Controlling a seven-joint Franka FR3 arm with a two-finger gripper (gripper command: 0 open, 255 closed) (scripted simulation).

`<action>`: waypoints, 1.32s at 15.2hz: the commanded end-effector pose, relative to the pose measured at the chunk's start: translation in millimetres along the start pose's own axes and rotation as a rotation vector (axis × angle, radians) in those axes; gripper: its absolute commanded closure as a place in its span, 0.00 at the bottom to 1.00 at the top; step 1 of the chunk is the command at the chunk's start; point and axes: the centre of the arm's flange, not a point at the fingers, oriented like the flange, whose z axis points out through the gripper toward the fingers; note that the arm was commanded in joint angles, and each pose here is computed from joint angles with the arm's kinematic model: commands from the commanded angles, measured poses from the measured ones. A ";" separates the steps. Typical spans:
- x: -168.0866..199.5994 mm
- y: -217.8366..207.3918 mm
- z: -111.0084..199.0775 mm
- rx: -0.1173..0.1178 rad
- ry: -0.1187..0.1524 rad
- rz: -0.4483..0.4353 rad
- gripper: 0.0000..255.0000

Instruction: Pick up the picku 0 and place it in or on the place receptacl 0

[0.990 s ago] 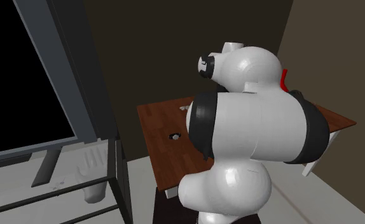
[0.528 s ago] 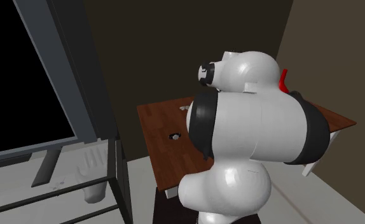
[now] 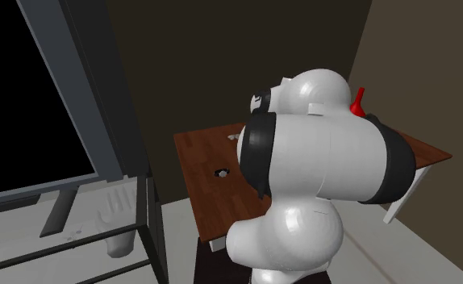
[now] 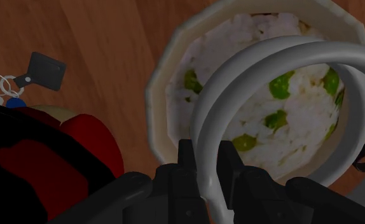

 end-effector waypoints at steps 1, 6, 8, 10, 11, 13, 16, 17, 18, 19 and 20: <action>-0.3 0.2 2.4 0.001 -0.002 0.000 1.00; -0.3 0.2 2.4 0.001 -0.002 0.000 1.00; -0.5 0.5 2.0 0.001 -0.002 0.000 0.00; -0.5 0.8 2.2 0.001 -0.002 0.000 0.00; -0.2 0.9 2.1 0.001 -0.002 0.000 0.00; -0.2 0.2 -10.8 0.001 -0.002 0.000 0.00; -0.2 0.2 -47.6 0.001 -0.002 0.000 0.00; -0.2 0.2 -47.6 0.001 -0.002 0.000 0.00; -0.2 0.2 -47.6 0.001 -0.002 0.000 0.00; -0.2 0.2 -47.6 0.001 -0.002 0.000 0.00; -0.2 0.2 -47.6 0.001 -0.002 0.000 0.00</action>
